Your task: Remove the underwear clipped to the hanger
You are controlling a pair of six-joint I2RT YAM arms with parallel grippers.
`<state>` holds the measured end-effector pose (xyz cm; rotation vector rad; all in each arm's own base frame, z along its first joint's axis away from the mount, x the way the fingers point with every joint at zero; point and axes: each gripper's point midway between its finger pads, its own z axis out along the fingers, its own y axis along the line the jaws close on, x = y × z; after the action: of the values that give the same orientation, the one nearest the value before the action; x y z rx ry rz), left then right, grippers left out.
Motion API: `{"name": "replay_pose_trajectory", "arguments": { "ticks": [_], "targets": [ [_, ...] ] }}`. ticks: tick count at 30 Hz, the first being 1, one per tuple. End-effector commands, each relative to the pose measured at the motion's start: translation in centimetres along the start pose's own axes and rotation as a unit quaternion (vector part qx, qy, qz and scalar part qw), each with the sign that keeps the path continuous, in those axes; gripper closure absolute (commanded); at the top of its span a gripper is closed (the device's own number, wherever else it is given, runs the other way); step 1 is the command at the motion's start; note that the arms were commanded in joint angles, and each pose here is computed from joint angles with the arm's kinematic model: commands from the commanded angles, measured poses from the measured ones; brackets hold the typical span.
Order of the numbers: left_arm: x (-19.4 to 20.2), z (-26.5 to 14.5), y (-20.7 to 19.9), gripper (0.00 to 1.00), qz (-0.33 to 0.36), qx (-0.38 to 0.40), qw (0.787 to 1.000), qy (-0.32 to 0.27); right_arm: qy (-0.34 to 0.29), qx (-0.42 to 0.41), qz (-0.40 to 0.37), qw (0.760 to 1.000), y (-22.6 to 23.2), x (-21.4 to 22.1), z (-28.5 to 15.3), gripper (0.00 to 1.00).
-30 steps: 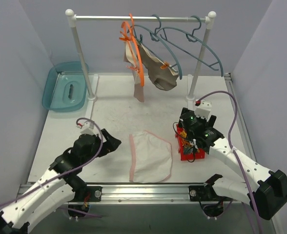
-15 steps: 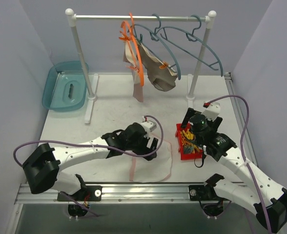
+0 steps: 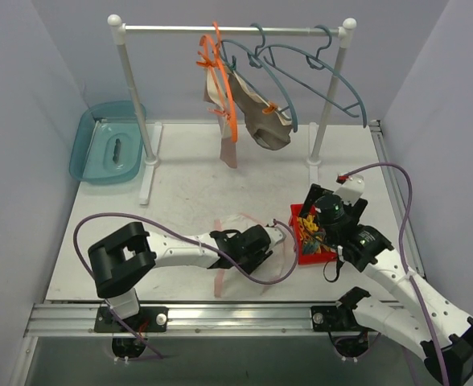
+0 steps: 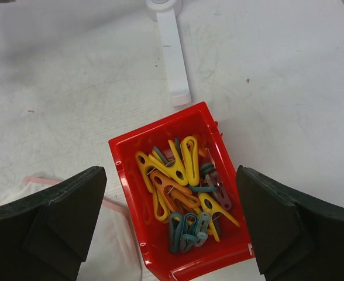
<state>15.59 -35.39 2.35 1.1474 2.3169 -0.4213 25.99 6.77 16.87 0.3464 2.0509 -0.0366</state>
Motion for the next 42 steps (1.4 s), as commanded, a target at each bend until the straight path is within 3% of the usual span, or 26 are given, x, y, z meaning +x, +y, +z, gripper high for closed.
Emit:
{"name": "replay_pose_trajectory", "arguments": {
  "ticks": [1,2,7,10,11,14,15,16,18,20,21,28,31,33,34,36,38,40,42],
  "targets": [
    [-0.9,0.9,0.7,0.64,0.021,-0.023,1.000,-0.005,-0.011,0.004,0.009,1.000,-0.5,-0.5,-0.4,0.01],
    [-0.7,0.7,1.3,0.96,0.018,-0.040,0.999,0.000,-0.012,0.002,0.011,1.000,-0.5,-0.6,-0.5,0.01],
    [-2.5,-2.4,3.5,0.97,-0.018,-0.102,0.994,-0.039,-0.011,-0.007,0.012,1.000,-0.2,-0.9,-0.7,0.02],
    [-4.5,-6.8,7.3,0.97,-0.070,-0.183,0.977,-0.085,-0.005,-0.014,0.011,1.000,0.2,-0.7,-0.6,0.02],
    [-5.0,-9.5,10.3,0.97,-0.105,-0.230,0.962,-0.102,-0.003,-0.017,0.008,1.000,0.3,-0.6,-0.5,0.02],
    [-5.0,-14.1,15.2,0.97,-0.198,-0.272,0.932,-0.136,0.006,-0.036,0.008,0.999,1.0,0.1,-0.5,0.02],
    [-3.7,-15.5,19.1,0.98,-0.250,-0.309,0.907,-0.138,0.006,-0.044,0.012,0.999,1.3,0.1,-0.6,0.03],
    [-3.3,-16.6,20.4,0.98,-0.272,-0.317,0.897,-0.145,0.011,-0.053,0.014,0.998,1.6,0.3,-0.6,0.03],
    [-1.8,-20.0,24.1,0.97,-0.341,-0.353,0.852,-0.180,0.014,-0.066,0.017,0.998,2.1,0.6,-0.7,0.03],
    [-2.1,-22.6,25.8,0.98,-0.369,-0.363,0.827,-0.221,0.017,-0.077,0.017,0.997,2.5,0.8,-0.8,0.04],
    [-1.1,-24.2,27.8,0.98,-0.394,-0.392,0.800,-0.229,0.018,-0.081,0.018,0.996,2.6,0.8,-0.9,0.04],
    [-0.5,-33.7,36.7,0.97,-0.452,-0.480,0.678,-0.325,0.045,-0.133,0.011,0.990,5.3,2.3,-0.6,0.04],
    [-2.1,-36.5,39.8,0.98,-0.445,-0.487,0.648,-0.381,0.051,-0.151,0.005,0.987,6.5,2.7,-0.7,0.04],
    [-2.1,-39.2,42.3,0.98,-0.442,-0.504,0.613,-0.418,0.055,-0.159,-0.004,0.986,7.2,3.1,-0.7,0.04],
    [-3.6,-40.4,43.2,0.98,-0.427,-0.493,0.605,-0.457,0.054,-0.160,-0.006,0.986,7.4,3.1,-0.7,0.04],
    [-4.0,-41.3,45.7,0.98,-0.416,-0.503,0.589,-0.477,0.054,-0.161,-0.015,0.985,7.7,3.1,-0.6,0.04],
    [-5.1,-40.7,48.2,0.97,-0.401,-0.495,0.593,-0.492,0.056,-0.157,-0.021,0.986,7.8,3.3,-0.4,0.04],
    [-6.1,-41.7,50.1,0.97,-0.381,-0.499,0.580,-0.519,0.056,-0.151,-0.028,0.987,7.8,3.4,-0.1,0.03],
    [-5.3,-39.8,53.1,0.95,-0.387,-0.499,0.574,-0.522,0.056,-0.142,-0.030,0.988,7.7,3.5,0.2,0.03]
  ]
}}
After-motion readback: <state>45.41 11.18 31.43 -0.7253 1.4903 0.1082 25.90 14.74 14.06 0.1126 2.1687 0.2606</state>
